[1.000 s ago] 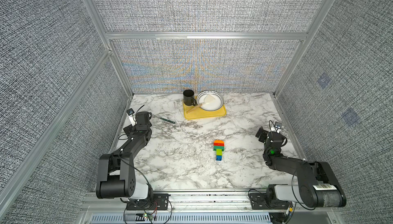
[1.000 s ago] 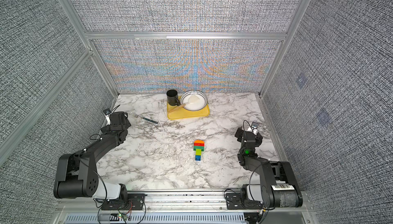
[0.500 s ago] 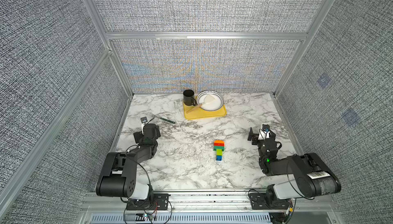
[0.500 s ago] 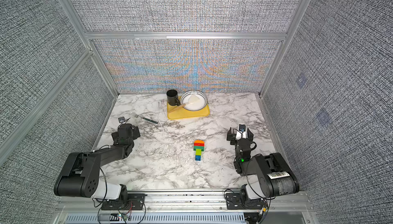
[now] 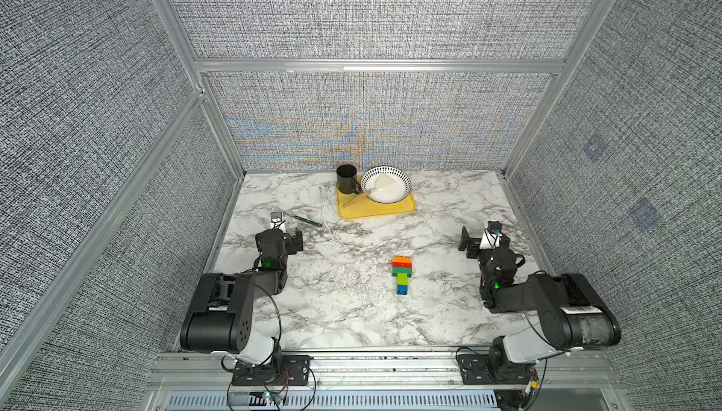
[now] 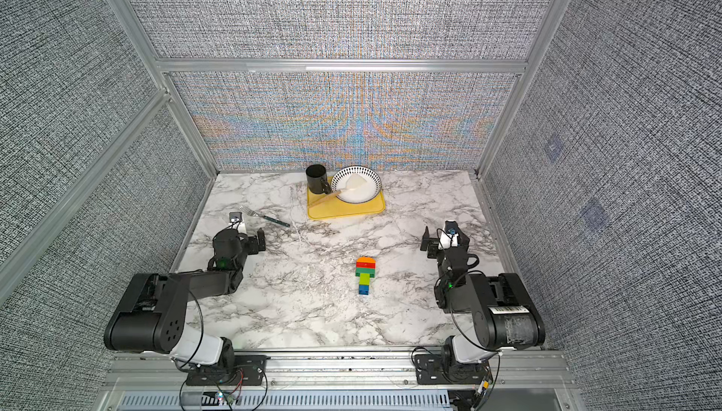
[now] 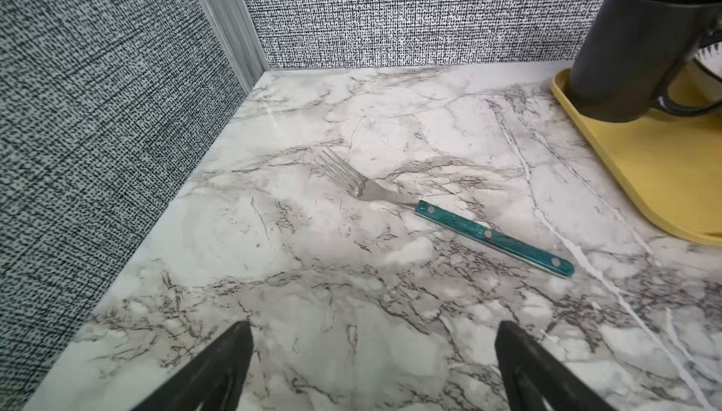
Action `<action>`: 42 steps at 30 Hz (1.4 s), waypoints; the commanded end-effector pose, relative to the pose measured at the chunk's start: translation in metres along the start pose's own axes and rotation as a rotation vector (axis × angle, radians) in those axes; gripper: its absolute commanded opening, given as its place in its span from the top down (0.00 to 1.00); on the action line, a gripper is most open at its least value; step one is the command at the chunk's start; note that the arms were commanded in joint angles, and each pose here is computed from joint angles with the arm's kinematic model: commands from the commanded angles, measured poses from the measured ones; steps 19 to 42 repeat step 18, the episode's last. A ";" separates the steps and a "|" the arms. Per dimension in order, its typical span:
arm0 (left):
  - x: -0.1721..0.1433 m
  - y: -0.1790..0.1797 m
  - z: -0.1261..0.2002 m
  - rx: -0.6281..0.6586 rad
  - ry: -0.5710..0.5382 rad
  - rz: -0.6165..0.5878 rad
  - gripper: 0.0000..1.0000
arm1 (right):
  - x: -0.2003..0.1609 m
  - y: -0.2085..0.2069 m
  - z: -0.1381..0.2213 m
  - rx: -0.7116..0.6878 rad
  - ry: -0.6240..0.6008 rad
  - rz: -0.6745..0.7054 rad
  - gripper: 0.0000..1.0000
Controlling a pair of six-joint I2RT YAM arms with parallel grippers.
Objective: Assemble an ice cream with lego
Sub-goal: Reset both arms
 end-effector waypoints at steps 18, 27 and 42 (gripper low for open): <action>0.008 -0.004 0.001 -0.031 -0.035 -0.006 0.00 | -0.003 0.003 0.000 0.020 0.017 -0.016 0.01; 0.008 -0.004 0.001 -0.031 -0.035 -0.006 0.00 | -0.003 0.003 0.000 0.020 0.017 -0.016 0.01; 0.008 -0.004 0.001 -0.031 -0.035 -0.006 0.00 | -0.003 0.003 0.000 0.020 0.017 -0.016 0.01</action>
Point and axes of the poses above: each gripper's point midway between its finger pads, its own z axis back along the fingers, its own y axis along the line the jaws close on, x = y × z, the point moved 1 cm from there along z, back along the fingers, and after that the axes turned 5 degrees about -z, right-handed, at the moved point
